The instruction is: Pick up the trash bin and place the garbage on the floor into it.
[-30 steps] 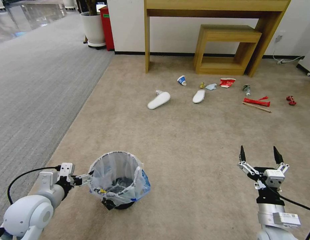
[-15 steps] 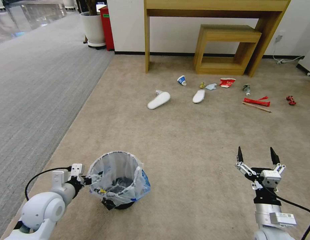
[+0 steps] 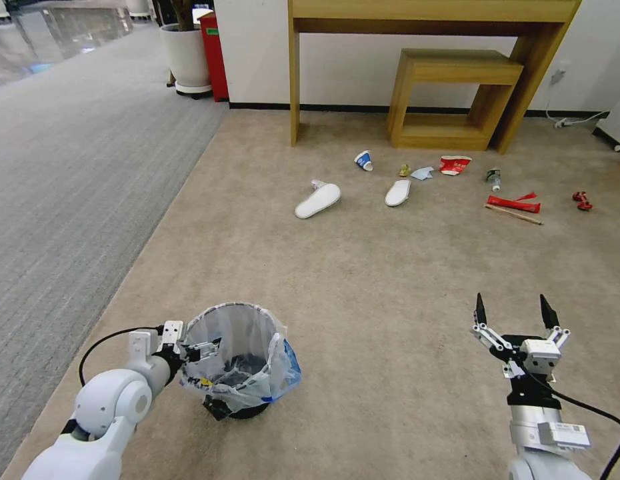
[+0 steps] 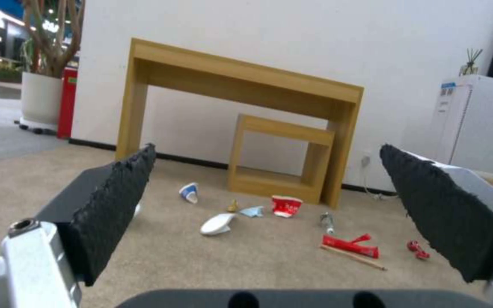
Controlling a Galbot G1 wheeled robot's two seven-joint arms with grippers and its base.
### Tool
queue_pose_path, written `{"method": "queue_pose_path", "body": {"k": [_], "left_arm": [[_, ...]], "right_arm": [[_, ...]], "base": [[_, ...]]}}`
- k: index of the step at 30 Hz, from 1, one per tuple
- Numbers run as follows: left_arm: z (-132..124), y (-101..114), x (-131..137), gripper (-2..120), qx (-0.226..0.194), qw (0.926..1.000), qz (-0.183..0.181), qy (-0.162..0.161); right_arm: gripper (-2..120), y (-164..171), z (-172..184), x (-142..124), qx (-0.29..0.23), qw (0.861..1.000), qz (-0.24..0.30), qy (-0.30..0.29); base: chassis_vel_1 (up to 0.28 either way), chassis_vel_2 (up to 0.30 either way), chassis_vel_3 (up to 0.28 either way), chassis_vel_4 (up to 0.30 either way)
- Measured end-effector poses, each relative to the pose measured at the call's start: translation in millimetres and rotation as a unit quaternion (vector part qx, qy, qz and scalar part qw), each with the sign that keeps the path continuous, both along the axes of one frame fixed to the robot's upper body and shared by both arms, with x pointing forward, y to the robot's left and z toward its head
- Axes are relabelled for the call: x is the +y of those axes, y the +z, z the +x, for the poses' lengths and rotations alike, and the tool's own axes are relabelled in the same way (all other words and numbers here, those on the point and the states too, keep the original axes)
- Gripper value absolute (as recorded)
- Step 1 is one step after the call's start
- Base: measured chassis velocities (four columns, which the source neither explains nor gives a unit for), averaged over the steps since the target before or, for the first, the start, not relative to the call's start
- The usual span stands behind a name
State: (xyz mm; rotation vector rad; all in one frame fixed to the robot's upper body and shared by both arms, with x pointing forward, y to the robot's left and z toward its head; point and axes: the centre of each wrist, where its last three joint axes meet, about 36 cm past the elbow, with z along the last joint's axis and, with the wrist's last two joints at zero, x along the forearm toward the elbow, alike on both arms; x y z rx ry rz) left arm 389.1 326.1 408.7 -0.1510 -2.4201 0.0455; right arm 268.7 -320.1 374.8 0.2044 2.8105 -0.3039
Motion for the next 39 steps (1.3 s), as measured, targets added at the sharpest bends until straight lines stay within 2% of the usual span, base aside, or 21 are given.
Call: {"method": "queue_pose_path", "body": {"k": [5,10,13,14,16,17,19,21,23,24,27,28,31,32,34,39], "left_arm": [[11,-7,0,99,0.002,0.9999,0.008,0.007],[11,-9,0,97,0.004,0.9998,0.015,0.01],[9,-8,2,82,0.005,0.9997,0.021,0.012],[9,-8,2,82,0.005,0.9997,0.021,0.012],[7,-8,3,73,0.007,0.9996,0.024,0.013],[7,-8,3,73,0.007,0.9996,0.024,0.013],[6,-8,3,61,0.008,0.9995,0.025,0.015],[4,-8,2,57,0.008,0.9995,0.025,0.015],[0,-6,2,46,0.008,0.9996,0.023,0.014],[0,-6,2,46,0.008,0.9996,0.023,0.014],[-9,-2,2,33,0.009,0.9997,0.021,0.01],[-9,-2,2,33,0.009,0.9997,0.021,0.01],[-16,3,2,17,0.008,0.9998,0.018,0.008],[-16,3,2,17,0.008,0.9998,0.018,0.008],[-19,6,2,7,0.008,0.9999,0.014,0.005],[-21,7,3,3,0.008,0.9999,0.01,0.005]], "right_arm": [[100,-2,-1,0,0.001,1.0,-0.002,-0.001],[100,-2,-1,0,0.001,1.0,-0.002,-0.002],[100,-3,-1,1,0.001,1.0,-0.002,-0.003],[100,-3,-1,1,0.001,1.0,-0.002,-0.003],[100,-3,-1,3,0.002,1.0,-0.001,-0.003],[100,-3,-1,3,0.002,1.0,-0.001,-0.003],[100,-4,-2,4,0.003,1.0,-0.001,-0.004],[100,-4,-2,4,0.003,1.0,-0.001,-0.004],[100,-4,-2,5,0.003,1.0,-0.001,-0.004],[100,-4,-2,5,0.003,1.0,-0.001,-0.004],[100,-4,-2,6,0.002,1.0,0.0,-0.005],[100,-4,-2,6,0.002,1.0,0.0,-0.005],[100,-4,-2,7,0.002,1.0,0.0,-0.004],[100,-4,-2,7,0.002,1.0,0.0,-0.004],[100,-4,-2,8,0.001,1.0,0.0,-0.004],[100,-3,-2,8,0.0,1.0,0.0,-0.003]], "base": [[0.0,0.0,0.0,0.0],[0.0,0.0,0.0,0.0],[0.0,0.0,0.0,0.0],[0.0,0.0,0.0,0.0],[0.0,0.0,0.0,0.0],[0.0,0.0,0.0,0.0],[0.0,0.0,0.0,0.0],[0.0,0.0,0.0,0.0],[0.0,0.0,0.0,0.0],[0.0,0.0,0.0,0.0],[0.0,0.0,0.0,0.0],[0.0,0.0,0.0,0.0],[0.0,0.0,0.0,0.0],[0.0,0.0,0.0,0.0],[0.0,0.0,0.0,0.0],[0.0,0.0,0.0,0.0]]}}
